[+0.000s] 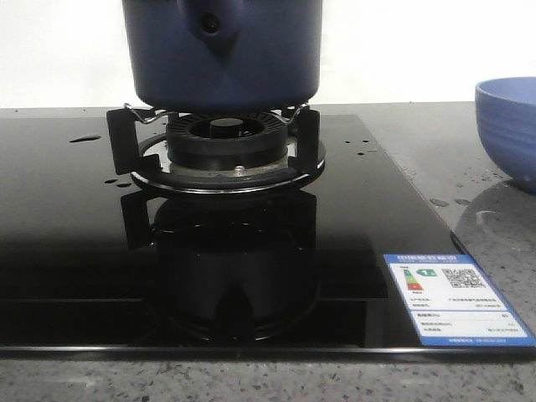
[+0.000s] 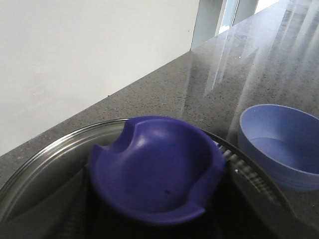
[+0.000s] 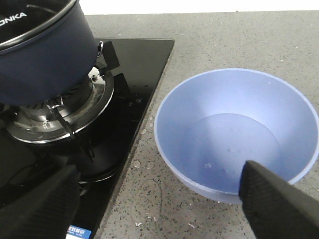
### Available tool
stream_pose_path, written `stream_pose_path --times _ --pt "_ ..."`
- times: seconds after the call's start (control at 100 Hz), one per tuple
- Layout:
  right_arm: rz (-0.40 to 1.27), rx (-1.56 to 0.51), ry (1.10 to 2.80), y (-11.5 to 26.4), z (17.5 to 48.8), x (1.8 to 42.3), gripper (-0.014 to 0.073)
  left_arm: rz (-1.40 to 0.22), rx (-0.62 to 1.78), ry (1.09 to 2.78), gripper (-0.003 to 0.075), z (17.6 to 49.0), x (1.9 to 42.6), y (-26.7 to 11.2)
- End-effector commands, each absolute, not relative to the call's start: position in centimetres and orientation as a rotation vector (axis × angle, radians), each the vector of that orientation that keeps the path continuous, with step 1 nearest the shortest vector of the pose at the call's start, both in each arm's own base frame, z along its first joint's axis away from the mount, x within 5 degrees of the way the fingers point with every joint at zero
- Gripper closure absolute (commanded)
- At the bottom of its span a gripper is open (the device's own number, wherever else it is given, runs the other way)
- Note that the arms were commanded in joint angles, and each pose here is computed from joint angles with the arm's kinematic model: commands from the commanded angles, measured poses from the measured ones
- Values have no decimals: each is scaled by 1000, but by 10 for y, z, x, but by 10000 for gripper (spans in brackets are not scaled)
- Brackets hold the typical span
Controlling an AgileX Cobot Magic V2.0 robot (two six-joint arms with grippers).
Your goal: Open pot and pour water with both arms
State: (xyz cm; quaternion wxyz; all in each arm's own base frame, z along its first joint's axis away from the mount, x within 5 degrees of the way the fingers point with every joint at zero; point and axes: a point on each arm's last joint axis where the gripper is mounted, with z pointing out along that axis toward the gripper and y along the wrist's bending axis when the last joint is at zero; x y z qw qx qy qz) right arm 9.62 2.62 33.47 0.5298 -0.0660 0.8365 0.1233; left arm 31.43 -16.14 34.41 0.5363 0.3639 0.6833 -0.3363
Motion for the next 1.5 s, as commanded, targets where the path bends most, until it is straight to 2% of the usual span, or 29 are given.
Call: stream_pose_path --times 0.0,0.14,0.3,0.51,0.64,0.85,0.94,1.14,1.33,1.49 --pt "298 -140 1914 26 351 100 10 -821 802 1486 377 391 302 -150" --pt "288 -117 1971 25 354 110 46 -755 761 1445 377 410 298 -129" --pt "189 -44 2067 16 370 133 47 -660 686 1421 377 428 293 -95" --pt "83 89 2275 -5 387 175 47 -588 611 1405 377 443 285 -62" --pt "62 188 2440 -23 375 206 47 -570 597 1406 377 444 284 -56" --pt "50 255 2624 -41 332 248 56 -569 595 1406 377 444 285 -56" --pt "56 265 2659 -43 318 262 122 -556 581 1411 377 444 286 -55" --pt "87 289 2703 -46 294 283 410 -524 548 1422 377 444 288 -52" --pt "86 288 2687 -46 297 285 654 -481 503 1438 377 443 292 -47" --pt "94 272 2681 -45 316 286 669 -439 458 1453 377 443 296 -43"
